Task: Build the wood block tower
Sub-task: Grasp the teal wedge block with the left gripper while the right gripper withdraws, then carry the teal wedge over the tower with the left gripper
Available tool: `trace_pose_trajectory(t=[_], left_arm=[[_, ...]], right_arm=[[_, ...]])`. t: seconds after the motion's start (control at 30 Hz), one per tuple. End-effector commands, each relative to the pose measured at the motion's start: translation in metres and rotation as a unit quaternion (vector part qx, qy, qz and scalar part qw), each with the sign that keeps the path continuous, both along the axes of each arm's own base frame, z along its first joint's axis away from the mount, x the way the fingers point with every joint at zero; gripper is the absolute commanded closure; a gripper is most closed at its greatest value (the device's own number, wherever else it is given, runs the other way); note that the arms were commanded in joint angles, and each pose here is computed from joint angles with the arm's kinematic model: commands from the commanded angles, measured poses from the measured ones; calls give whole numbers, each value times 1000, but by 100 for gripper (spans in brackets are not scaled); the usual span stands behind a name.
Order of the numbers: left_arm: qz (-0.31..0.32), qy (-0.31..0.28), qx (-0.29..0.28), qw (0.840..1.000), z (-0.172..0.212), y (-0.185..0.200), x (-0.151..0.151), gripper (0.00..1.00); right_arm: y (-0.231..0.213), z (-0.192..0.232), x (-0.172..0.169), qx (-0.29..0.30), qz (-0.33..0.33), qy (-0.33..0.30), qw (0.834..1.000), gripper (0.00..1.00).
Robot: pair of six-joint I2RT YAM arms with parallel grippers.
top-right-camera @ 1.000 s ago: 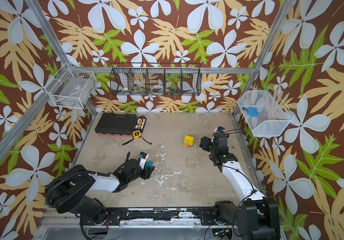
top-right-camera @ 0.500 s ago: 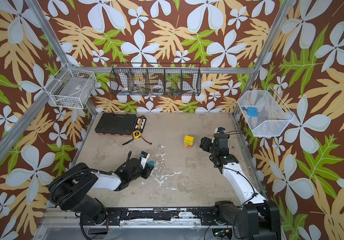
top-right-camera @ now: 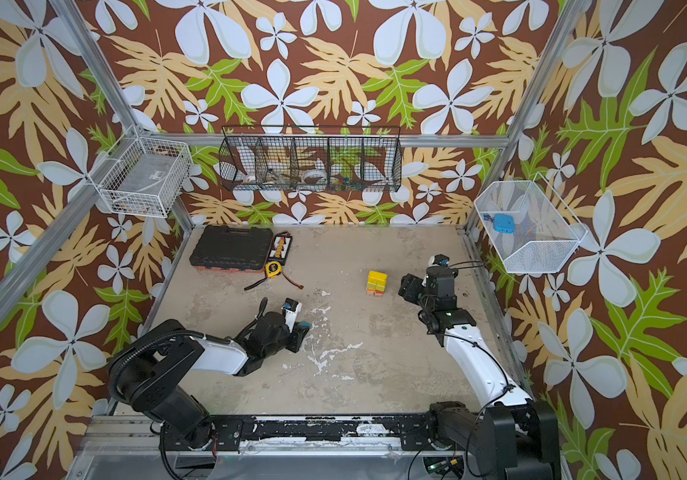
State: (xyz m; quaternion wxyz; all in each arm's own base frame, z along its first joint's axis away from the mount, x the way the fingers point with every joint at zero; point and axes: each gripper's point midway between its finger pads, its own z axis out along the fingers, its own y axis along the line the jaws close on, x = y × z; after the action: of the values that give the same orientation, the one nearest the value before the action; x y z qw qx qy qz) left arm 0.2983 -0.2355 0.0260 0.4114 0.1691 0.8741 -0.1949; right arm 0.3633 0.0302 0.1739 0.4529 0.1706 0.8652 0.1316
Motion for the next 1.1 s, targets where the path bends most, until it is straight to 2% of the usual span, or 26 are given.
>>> trace_pose_trajectory(t=[0.0,0.17,0.27,0.37,0.47,0.57,0.63,0.67,0.73,0.8,0.97,1.07], left_arm=[[1,14,6,1000,-4,3,-4,71],[0,7,10,1000,-1,3,-2,79],[2,-14,6,1000,16,1,5,87],[-8,-59,-6,998,55,-9,18,98],[-23,-134,-22,990,117,-23,35,100],[-94,-235,-35,967,183,-50,42,100],[-173,-299,-26,938,216,-78,41,100],[-199,-310,-19,929,225,-90,45,100],[-296,-311,6,903,235,-124,49,100],[-348,-301,31,887,241,-147,62,100],[-409,-276,82,866,242,-187,101,100],[-454,-278,112,839,229,-203,113,100]], right_arm=[[0,3,0,-2,2,-4,1000,24],[0,4,0,-2,1,-6,1000,24],[-2,4,-1,-3,-4,-9,1000,24],[-3,4,-2,-2,-8,-15,1000,24],[-9,4,-3,3,-14,-19,1000,25],[-23,5,-2,30,-25,-27,999,26],[-32,4,-5,40,-37,-37,998,27],[-35,3,-6,35,-44,-39,998,27],[-40,0,-8,25,-54,-40,997,27],[-41,-2,-8,22,-53,-40,998,27],[-45,0,-8,12,-58,-44,997,27],[-38,8,-9,23,-43,-60,997,27]])
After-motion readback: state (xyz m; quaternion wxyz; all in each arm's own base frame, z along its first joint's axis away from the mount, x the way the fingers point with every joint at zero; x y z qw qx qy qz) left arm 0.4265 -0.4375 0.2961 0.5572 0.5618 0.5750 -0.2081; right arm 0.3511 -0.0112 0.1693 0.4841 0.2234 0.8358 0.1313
